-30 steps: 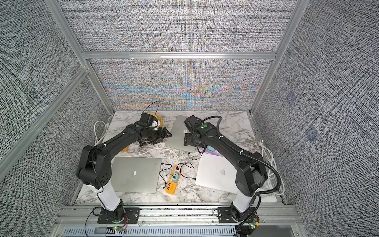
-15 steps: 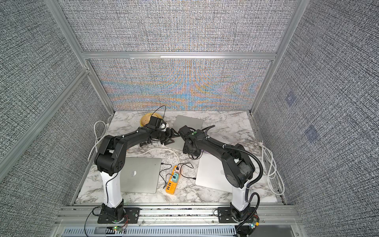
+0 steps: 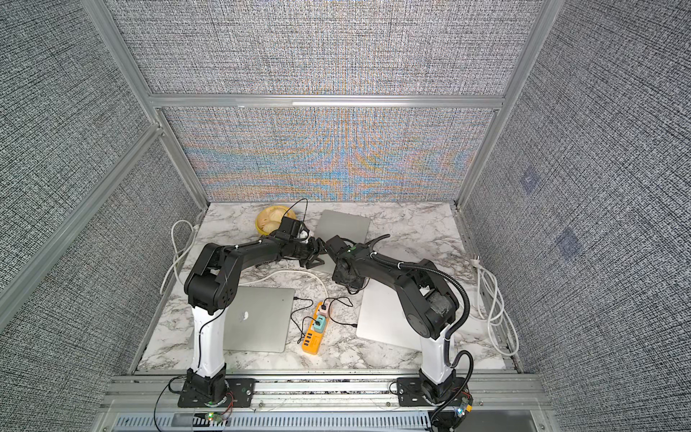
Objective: Unplug the laptop charger
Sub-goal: Remove the charging cable from the laptop.
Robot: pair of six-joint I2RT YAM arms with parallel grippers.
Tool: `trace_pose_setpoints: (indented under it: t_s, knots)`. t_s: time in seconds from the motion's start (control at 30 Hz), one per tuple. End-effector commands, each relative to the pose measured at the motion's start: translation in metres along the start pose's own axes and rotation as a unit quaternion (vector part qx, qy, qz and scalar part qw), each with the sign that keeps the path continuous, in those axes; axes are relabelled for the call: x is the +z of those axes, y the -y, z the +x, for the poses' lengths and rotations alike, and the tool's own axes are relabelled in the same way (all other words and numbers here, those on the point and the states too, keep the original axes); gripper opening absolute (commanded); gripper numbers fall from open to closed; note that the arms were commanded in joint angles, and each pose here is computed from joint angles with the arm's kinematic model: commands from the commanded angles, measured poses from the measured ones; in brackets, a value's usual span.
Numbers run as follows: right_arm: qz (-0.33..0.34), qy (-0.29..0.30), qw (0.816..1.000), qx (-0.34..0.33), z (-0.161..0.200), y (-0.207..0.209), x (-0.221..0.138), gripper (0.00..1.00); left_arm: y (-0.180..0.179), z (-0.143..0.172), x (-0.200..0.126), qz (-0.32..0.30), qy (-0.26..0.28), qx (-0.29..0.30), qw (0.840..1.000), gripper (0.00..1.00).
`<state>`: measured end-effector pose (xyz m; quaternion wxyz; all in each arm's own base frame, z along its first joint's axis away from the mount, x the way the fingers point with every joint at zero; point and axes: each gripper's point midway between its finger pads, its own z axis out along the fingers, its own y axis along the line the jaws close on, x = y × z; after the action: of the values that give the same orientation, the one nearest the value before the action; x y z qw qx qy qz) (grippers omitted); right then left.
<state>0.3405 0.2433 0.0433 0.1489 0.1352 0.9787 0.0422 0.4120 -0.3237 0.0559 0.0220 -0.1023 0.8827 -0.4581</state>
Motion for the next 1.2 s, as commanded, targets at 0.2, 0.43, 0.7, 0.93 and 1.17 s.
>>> trace_pose_setpoints:
  t_s: [0.2,0.43,0.7,0.93,1.17]
  knots:
    - [0.004,0.018,1.000,-0.010,-0.004,-0.012,0.010,0.31,-0.004,0.000,0.009,0.004,-0.008,-0.011,1.000,0.67]
    - [0.029,0.031,0.999,-0.023,-0.006,-0.008,0.010,0.30,-0.010,0.001,0.011,-0.005,-0.009,-0.017,1.000,0.67]
    - [0.032,0.038,0.998,-0.026,-0.004,-0.004,0.020,0.27,-0.014,0.002,0.012,-0.008,-0.013,-0.023,1.000,0.67]
    - [0.026,0.051,0.998,-0.039,-0.006,-0.008,0.022,0.25,-0.017,0.004,0.013,-0.011,-0.016,-0.026,0.999,0.67]
    - [0.029,0.060,0.997,-0.050,-0.008,-0.009,0.028,0.25,-0.019,0.006,0.012,-0.016,-0.018,-0.026,0.999,0.67]
